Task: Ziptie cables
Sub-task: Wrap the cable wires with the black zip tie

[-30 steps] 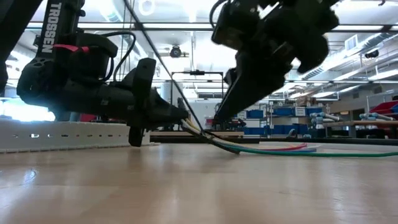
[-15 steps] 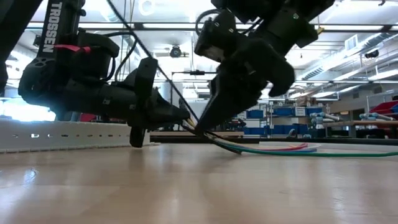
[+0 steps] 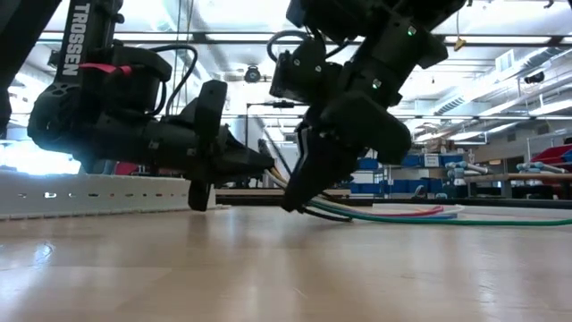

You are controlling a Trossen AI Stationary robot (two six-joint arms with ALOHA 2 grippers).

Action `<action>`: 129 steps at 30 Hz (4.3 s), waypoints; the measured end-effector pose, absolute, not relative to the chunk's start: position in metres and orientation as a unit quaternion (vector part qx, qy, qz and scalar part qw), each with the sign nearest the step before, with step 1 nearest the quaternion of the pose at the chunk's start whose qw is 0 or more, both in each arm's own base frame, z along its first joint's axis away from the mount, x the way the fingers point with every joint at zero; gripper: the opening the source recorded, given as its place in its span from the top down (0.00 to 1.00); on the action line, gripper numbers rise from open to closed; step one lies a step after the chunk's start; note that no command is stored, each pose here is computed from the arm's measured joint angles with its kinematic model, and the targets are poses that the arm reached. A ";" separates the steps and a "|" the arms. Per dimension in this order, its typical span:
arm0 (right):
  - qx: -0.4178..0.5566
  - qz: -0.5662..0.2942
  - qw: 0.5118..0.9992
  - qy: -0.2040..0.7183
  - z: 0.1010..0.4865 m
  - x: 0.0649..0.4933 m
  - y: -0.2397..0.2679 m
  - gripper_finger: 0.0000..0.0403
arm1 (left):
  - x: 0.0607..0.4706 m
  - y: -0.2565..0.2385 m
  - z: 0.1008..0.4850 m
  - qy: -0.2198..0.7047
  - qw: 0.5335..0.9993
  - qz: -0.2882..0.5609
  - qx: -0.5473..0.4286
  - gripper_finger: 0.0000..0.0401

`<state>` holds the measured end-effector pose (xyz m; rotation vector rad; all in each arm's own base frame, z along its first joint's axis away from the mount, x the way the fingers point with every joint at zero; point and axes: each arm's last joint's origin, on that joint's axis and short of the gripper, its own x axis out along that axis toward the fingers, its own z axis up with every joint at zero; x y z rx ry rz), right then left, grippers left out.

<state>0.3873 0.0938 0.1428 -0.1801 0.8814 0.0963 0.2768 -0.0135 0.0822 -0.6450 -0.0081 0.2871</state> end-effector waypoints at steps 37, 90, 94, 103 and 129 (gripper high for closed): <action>-0.112 0.070 0.906 0.403 0.158 0.383 0.106 0.84 | 0.273 -0.013 0.079 0.011 0.936 0.144 -0.320 0.97; -0.113 -0.131 0.877 0.448 0.200 0.334 0.112 1.00 | 0.251 -0.015 0.082 0.012 0.929 0.146 -0.341 0.98; -0.095 -0.155 0.868 0.462 0.199 0.329 0.108 1.00 | 0.248 -0.022 0.081 0.018 0.930 0.133 -0.343 0.98; -0.061 -0.186 0.839 0.507 0.192 0.320 0.104 1.00 | 0.241 -0.036 0.107 -0.012 0.941 0.083 -0.327 0.98; -0.078 -0.144 0.865 0.475 0.196 0.329 0.110 1.00 | 0.223 -0.035 0.122 -0.005 0.945 0.161 -0.284 0.98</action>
